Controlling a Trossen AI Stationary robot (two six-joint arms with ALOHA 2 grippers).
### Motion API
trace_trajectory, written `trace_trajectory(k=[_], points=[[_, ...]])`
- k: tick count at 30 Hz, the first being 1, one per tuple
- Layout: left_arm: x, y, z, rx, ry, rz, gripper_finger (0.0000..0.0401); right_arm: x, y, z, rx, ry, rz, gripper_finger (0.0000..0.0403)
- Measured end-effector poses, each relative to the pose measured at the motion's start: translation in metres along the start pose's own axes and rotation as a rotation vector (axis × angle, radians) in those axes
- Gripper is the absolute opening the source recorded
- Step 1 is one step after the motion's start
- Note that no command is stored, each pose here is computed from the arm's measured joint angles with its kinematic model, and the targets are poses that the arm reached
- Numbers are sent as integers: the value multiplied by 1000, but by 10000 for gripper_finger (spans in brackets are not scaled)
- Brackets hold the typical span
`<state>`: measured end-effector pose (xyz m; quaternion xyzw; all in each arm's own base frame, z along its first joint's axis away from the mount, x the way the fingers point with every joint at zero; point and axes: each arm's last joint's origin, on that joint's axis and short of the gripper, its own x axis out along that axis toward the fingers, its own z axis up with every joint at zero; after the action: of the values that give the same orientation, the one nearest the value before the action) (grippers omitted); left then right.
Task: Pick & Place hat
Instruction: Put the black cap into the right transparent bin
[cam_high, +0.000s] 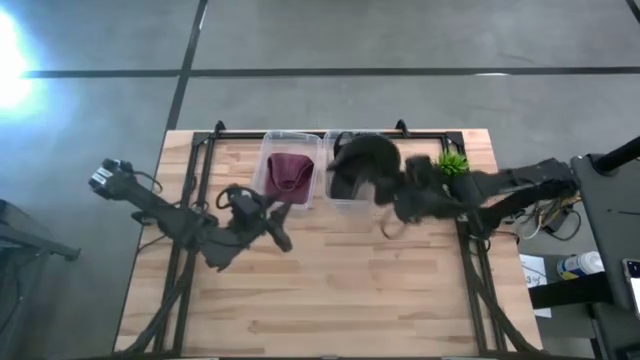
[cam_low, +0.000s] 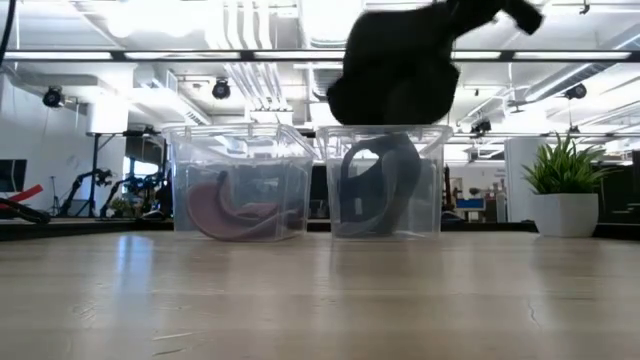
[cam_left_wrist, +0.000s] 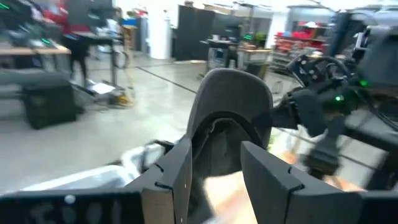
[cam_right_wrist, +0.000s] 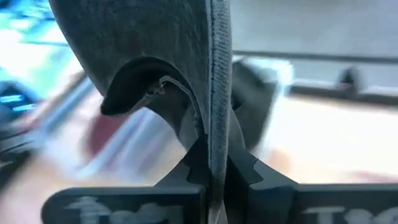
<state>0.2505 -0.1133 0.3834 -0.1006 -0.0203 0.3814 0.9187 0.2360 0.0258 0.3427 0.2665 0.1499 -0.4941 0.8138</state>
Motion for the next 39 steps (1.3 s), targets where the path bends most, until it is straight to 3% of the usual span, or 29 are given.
trace_trajectory(k=[4,7,11,16,20,24,28,33,39], points=[[-1,5,4,22,-18,48,132,38,4,19,2,11,-128,13],[-4,4,4,25,-18,40,132,72,10,23,36,101,-155,13],[-9,1,1,27,-10,13,132,108,23,13,69,228,-134,13],[-19,-2,0,-9,-1,-23,132,127,27,-13,125,296,-241,13],[-26,-5,-2,-37,3,-41,132,130,27,-29,141,393,-293,13],[-28,-9,-8,-54,11,-53,132,127,30,-32,209,480,-271,13],[-29,-12,-12,-43,17,-64,132,118,32,-30,233,469,-248,30],[-30,-16,-16,-29,35,-100,132,104,36,-24,194,438,-197,77],[-34,-17,-20,3,45,-115,132,79,41,-13,179,347,-127,164]])
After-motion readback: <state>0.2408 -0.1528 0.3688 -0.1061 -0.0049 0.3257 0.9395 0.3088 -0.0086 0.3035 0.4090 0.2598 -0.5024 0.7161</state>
